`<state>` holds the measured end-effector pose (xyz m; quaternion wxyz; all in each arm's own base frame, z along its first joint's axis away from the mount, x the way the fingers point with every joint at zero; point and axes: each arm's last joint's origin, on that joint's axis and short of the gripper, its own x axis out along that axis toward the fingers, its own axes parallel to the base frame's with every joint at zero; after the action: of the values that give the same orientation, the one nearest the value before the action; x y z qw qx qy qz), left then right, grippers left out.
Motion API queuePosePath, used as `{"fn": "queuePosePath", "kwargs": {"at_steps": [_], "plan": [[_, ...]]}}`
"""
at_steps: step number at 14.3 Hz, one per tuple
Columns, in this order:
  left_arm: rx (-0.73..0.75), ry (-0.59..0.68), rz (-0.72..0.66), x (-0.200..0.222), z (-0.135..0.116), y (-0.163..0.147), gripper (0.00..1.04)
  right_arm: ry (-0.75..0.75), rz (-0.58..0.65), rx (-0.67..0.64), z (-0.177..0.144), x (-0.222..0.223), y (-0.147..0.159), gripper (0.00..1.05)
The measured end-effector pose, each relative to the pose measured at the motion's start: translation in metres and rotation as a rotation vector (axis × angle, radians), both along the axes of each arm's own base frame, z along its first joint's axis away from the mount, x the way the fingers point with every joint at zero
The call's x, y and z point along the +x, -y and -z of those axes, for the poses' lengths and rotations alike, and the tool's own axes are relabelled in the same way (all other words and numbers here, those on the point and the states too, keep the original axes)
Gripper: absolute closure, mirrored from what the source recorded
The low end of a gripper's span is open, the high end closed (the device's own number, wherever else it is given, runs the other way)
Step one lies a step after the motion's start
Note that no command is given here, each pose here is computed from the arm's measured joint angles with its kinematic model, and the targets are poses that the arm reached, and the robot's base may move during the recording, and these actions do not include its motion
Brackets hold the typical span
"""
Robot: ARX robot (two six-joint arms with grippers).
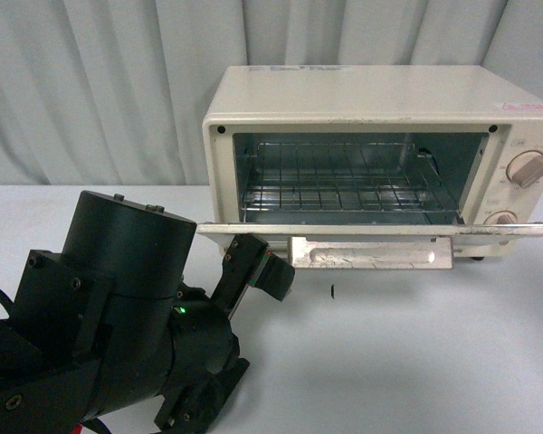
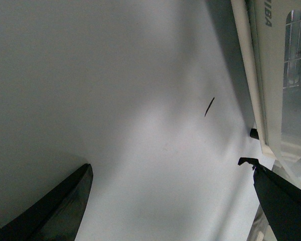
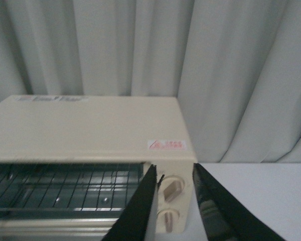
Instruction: Open oven
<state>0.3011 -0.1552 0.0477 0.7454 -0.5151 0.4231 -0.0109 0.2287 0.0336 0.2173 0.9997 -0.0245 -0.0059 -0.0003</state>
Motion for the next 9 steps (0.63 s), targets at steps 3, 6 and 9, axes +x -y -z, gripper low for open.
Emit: {"fn": "queuePosePath", "kwargs": {"at_steps": [3,6,9], "plan": [[-0.004,-0.003,0.006,0.000,0.000,0.000,0.07,-0.026,0.004,0.023,0.019,-0.024,0.012,1.03],[-0.003,-0.002,0.004,0.000,0.000,0.000,0.07,-0.017,0.002,0.030,0.028,-0.047,0.020,1.03],[-0.002,-0.002,0.003,0.000,0.000,0.000,0.07,-0.022,-0.002,0.031,0.036,-0.063,0.032,1.03]]}}
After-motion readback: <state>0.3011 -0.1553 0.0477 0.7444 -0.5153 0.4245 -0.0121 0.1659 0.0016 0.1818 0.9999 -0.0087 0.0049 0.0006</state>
